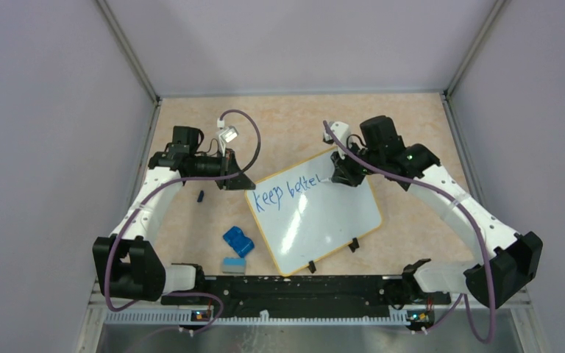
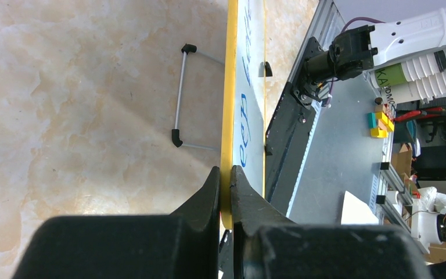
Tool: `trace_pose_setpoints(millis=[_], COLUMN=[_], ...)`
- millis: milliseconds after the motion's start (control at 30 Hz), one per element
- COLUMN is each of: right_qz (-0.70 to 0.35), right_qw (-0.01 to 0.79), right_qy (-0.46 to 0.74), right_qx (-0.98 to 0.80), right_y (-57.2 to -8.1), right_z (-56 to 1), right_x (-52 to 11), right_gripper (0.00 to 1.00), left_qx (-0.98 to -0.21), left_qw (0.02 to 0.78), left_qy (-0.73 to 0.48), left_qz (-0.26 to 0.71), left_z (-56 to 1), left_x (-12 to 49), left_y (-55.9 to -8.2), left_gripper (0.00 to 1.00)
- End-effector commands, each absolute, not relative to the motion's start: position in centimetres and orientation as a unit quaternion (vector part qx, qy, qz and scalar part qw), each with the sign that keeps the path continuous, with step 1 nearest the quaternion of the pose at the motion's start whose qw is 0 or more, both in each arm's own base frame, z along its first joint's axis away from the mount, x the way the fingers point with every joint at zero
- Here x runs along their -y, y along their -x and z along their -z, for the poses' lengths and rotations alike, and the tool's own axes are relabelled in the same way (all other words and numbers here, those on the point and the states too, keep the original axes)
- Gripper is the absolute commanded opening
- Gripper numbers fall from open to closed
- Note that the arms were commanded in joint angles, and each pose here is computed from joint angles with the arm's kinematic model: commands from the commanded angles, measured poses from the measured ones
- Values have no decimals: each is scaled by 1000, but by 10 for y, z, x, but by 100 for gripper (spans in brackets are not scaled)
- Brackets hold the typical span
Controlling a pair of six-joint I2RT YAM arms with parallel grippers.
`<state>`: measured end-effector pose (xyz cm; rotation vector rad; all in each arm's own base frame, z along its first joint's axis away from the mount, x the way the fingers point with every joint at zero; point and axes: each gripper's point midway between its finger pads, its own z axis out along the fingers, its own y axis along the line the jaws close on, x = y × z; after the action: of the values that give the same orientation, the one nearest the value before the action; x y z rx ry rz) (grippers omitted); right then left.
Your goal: Write a sentence on the whiteboard
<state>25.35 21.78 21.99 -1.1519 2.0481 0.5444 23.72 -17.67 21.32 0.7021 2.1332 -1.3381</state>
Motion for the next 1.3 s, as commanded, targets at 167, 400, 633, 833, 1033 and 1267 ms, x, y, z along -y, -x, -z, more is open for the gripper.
trace_pose_setpoints(millis=[167,400,633,833,1033,1267], right_qz=[-191,-191,-203,-197,-199,-201], right_qw=[399,400,405,396,394,385], right_qy=[440,441,444,441,440,443], right_qx=[-781,-780,-773,-781,-782,-784], right_y=[-278,-279,-265,-263,-269,-275], right_z=[-250,-253,-264,-254,-250,-241], right_x=[-221,-221,-216,-209,-213,-217], right_gripper=[0,0,0,0,0,0], left_qx=[-799,-798,-798,-797,-797,-797], left_qw=[231,230,228,227,230,231], left_qy=[-265,-266,-266,-266,-268,-269], left_qz=[488,489,491,492,491,489], left_z=[-196,-197,-196,-196,-197,-196], left_x=[182,182,182,183,183,182], left_y=[-226,-226,-226,-226,-225,-224], left_gripper=[0,0,0,0,0,0])
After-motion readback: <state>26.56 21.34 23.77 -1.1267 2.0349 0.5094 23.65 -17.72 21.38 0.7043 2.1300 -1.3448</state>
